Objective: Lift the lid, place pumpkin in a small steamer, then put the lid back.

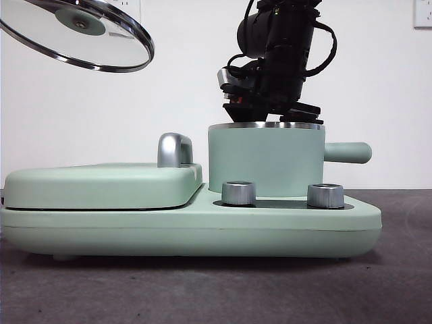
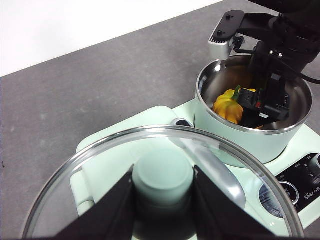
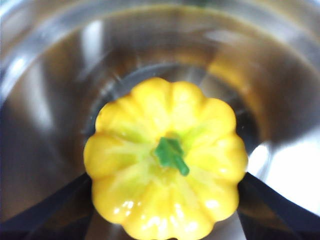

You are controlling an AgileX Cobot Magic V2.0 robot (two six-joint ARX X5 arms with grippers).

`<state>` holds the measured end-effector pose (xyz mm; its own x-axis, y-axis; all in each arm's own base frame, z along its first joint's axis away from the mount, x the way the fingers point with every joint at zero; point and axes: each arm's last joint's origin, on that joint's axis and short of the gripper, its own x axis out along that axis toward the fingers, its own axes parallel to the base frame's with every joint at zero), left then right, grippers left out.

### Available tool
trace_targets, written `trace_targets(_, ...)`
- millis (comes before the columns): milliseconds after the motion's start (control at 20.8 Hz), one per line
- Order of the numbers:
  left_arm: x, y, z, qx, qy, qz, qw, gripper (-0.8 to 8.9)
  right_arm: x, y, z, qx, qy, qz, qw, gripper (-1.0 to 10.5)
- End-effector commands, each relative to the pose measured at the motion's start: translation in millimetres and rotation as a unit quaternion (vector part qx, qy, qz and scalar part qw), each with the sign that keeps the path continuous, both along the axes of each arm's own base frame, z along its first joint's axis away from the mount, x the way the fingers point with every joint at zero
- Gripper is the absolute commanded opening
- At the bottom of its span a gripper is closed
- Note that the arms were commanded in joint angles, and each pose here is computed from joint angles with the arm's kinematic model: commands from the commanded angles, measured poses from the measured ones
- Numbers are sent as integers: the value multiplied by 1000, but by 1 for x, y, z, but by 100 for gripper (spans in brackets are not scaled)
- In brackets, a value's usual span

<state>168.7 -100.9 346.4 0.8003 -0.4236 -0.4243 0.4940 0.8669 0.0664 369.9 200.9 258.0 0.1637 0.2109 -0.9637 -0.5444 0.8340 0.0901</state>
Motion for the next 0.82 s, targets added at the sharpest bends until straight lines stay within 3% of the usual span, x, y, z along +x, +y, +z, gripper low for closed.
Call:
trace_targets(48, 1, -1, 9, -13, -19, 1, 1000, 10, 7, 7, -15, -8, 7, 7, 1000, 360)
trace_targets(528, 1, -1, 9, -13, -19, 1, 1000, 10, 5, 8, -12, -7, 5, 9, 1000, 459)
trace_targets(817, 1, -1, 9, -13, -19, 1, 1000, 10, 5, 8, 30, 8, -20, 3, 1000, 459)
